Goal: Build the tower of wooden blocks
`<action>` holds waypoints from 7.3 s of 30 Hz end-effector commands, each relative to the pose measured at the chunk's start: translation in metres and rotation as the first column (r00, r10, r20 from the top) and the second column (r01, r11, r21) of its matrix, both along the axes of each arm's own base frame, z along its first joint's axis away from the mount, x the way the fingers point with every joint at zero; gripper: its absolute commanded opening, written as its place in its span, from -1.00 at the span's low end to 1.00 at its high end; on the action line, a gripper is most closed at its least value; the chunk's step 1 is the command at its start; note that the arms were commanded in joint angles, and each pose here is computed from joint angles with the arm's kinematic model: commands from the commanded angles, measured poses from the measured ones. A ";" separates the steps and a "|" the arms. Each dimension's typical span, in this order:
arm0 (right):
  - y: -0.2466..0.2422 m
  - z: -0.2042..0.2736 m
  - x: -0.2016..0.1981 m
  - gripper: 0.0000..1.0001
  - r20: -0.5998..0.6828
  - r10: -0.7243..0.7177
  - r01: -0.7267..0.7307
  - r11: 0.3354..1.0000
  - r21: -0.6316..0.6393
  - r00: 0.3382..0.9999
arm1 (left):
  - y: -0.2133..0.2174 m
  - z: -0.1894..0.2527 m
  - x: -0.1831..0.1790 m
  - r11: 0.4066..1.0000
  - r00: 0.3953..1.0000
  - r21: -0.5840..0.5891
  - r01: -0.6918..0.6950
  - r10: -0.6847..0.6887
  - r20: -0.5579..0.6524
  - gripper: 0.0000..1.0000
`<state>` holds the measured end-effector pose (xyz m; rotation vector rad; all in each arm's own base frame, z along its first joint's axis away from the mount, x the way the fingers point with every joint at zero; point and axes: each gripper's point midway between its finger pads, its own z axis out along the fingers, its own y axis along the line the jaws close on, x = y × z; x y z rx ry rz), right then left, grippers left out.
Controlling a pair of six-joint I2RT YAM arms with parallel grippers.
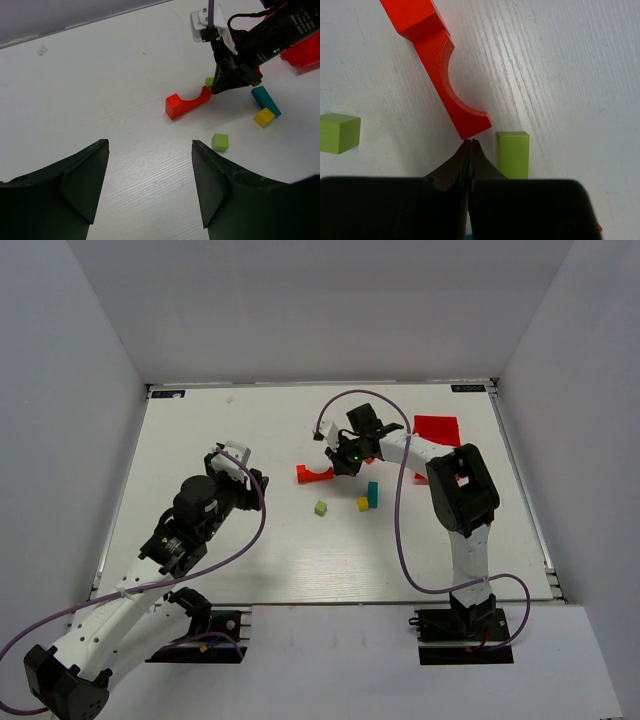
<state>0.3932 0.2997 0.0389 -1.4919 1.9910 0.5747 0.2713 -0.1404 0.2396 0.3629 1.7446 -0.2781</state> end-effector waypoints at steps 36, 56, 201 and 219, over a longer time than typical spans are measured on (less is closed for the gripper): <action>0.011 0.005 -0.005 -1.00 -0.018 0.033 -0.032 0.999 0.031 0.999 | 0.001 0.001 0.000 1.000 1.000 0.010 0.004 -0.005 0.005 0.54; 0.011 0.005 -0.004 -1.00 -0.018 0.026 -0.026 0.999 0.023 0.999 | 0.001 0.001 0.000 1.000 1.000 0.010 0.004 -0.005 0.005 0.54; 0.024 0.023 -0.005 -0.73 0.195 0.363 -0.335 0.928 -0.160 0.911 | 0.004 -0.001 0.002 1.000 1.000 0.018 -0.015 0.015 -0.001 0.54; 0.028 0.032 -0.002 -0.73 0.208 0.336 -0.312 0.939 -0.143 0.918 | 0.004 -0.001 0.002 1.000 1.000 0.018 -0.015 0.015 -0.001 0.54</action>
